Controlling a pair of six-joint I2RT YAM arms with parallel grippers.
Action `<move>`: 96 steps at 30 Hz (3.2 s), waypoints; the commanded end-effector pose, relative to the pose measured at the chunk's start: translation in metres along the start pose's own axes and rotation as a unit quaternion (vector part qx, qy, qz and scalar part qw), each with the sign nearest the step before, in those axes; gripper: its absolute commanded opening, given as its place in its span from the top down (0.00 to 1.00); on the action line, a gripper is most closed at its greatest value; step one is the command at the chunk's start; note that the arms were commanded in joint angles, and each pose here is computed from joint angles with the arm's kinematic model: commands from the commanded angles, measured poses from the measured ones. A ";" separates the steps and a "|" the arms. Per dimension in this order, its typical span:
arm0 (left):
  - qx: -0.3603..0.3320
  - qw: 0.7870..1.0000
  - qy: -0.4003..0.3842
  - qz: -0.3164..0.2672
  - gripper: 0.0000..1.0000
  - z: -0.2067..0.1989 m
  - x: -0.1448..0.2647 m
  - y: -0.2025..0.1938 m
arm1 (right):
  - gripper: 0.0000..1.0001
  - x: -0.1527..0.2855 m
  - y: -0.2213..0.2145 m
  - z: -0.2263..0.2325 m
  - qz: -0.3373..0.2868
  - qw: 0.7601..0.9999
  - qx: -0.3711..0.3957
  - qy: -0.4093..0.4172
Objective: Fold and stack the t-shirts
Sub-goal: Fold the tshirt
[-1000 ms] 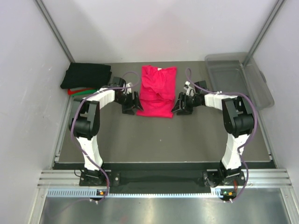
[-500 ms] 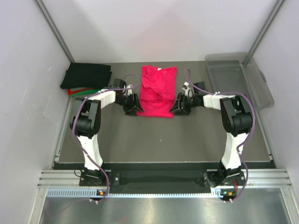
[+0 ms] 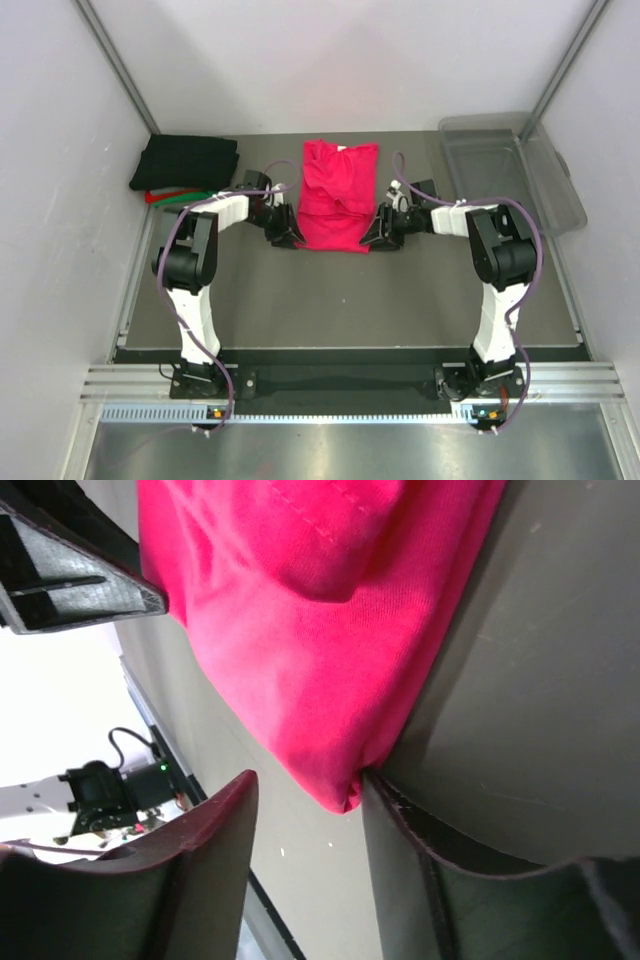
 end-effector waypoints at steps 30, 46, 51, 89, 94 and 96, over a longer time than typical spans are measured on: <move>-0.190 0.968 -0.075 -0.144 1.00 -0.085 0.106 -0.022 | 1.00 0.106 -0.035 0.065 -0.141 0.984 0.088 0.069; -0.215 0.963 -0.065 -0.148 1.00 -0.087 0.090 0.014 | 1.00 0.120 -0.019 0.071 -0.188 0.970 0.146 0.058; -0.237 0.956 -0.048 -0.168 1.00 -0.100 0.081 0.066 | 1.00 0.122 0.026 0.073 -0.204 0.962 0.171 0.054; -0.107 0.981 -0.071 -0.144 0.13 -0.028 0.027 0.129 | 0.46 0.044 0.119 0.043 -0.121 0.956 0.219 0.156; -0.073 0.983 -0.121 -0.114 0.14 -0.015 0.005 0.134 | 0.47 0.026 0.118 0.031 -0.100 0.961 0.214 0.144; -0.062 0.984 -0.138 -0.097 0.14 -0.008 -0.008 0.134 | 0.47 0.018 0.117 0.027 -0.088 0.965 0.206 0.138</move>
Point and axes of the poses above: each gripper's point midway between its finger pads, its own x axis back along the fingers, its own z axis along the line the jaws close on, y = z × x, the point moved 10 cm from there along x, back along the fingers, and after that the axes turned 1 degree about -x, right-handed, at the moved point
